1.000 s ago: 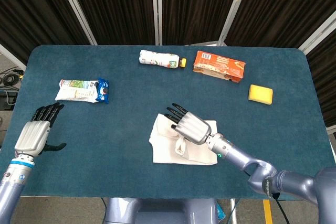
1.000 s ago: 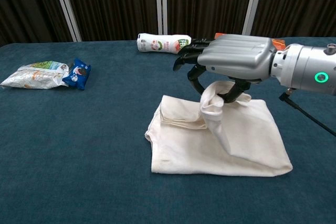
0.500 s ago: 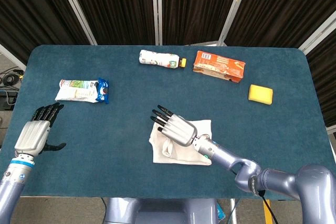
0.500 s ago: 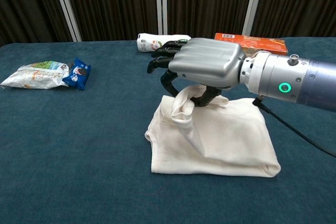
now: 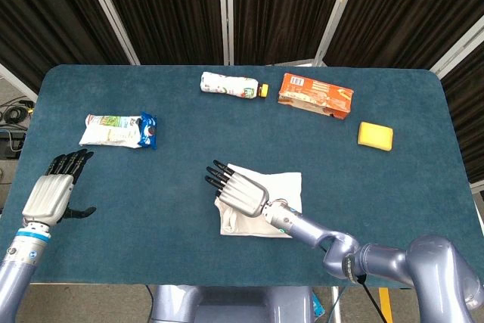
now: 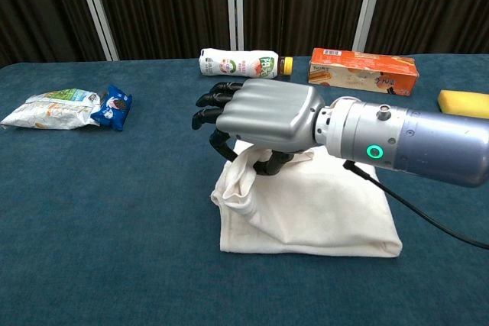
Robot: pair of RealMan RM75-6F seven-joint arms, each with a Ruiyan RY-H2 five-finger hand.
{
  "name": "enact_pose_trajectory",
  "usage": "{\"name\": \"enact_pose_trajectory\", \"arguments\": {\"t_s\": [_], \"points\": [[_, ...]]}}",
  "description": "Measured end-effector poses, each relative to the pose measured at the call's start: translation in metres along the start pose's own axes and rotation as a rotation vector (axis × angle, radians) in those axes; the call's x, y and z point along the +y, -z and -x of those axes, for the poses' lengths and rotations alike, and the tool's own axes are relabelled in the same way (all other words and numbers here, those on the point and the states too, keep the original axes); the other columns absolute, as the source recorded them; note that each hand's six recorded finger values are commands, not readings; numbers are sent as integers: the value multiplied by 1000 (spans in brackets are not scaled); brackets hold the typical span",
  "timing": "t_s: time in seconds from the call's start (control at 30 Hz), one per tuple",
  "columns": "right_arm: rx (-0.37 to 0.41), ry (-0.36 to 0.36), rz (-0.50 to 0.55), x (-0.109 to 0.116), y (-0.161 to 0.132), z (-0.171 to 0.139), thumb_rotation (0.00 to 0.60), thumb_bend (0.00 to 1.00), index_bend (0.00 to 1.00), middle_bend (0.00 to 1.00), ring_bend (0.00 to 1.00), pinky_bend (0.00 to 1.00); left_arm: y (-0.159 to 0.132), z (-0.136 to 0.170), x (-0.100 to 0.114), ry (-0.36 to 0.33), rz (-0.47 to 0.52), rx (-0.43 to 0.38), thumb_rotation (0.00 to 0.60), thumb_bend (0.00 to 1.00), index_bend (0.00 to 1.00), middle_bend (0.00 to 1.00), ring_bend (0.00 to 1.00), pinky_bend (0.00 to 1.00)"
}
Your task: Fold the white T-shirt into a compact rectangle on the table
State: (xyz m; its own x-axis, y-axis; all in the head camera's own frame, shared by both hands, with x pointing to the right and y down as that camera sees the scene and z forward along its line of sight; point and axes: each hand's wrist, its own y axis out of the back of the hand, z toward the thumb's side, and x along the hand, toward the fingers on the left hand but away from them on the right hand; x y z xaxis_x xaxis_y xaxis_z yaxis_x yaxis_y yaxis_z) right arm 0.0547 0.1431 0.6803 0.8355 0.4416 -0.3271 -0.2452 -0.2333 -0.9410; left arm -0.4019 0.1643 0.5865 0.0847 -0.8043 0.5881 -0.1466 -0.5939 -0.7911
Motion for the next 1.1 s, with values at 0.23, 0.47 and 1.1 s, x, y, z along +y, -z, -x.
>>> {"name": "enact_pose_trajectory", "arguments": {"t_s": [0.23, 0.47, 1.1], "points": [[4, -2, -10, 0, -6, 6, 600, 294, 274, 48, 0, 0, 0, -1, -1, 4, 0, 1, 600, 126, 0, 0, 0, 0], [-54, 22, 10, 6, 0, 8, 600, 7, 0, 0, 0, 0, 0, -1, -2, 10, 0, -1, 600, 125, 0, 0, 0, 0], [-161, 115, -6, 37, 40, -28, 600, 0, 0, 0, 0, 0, -3, 2, -3, 4, -10, -13, 600, 125, 0, 0, 0, 0]]}}
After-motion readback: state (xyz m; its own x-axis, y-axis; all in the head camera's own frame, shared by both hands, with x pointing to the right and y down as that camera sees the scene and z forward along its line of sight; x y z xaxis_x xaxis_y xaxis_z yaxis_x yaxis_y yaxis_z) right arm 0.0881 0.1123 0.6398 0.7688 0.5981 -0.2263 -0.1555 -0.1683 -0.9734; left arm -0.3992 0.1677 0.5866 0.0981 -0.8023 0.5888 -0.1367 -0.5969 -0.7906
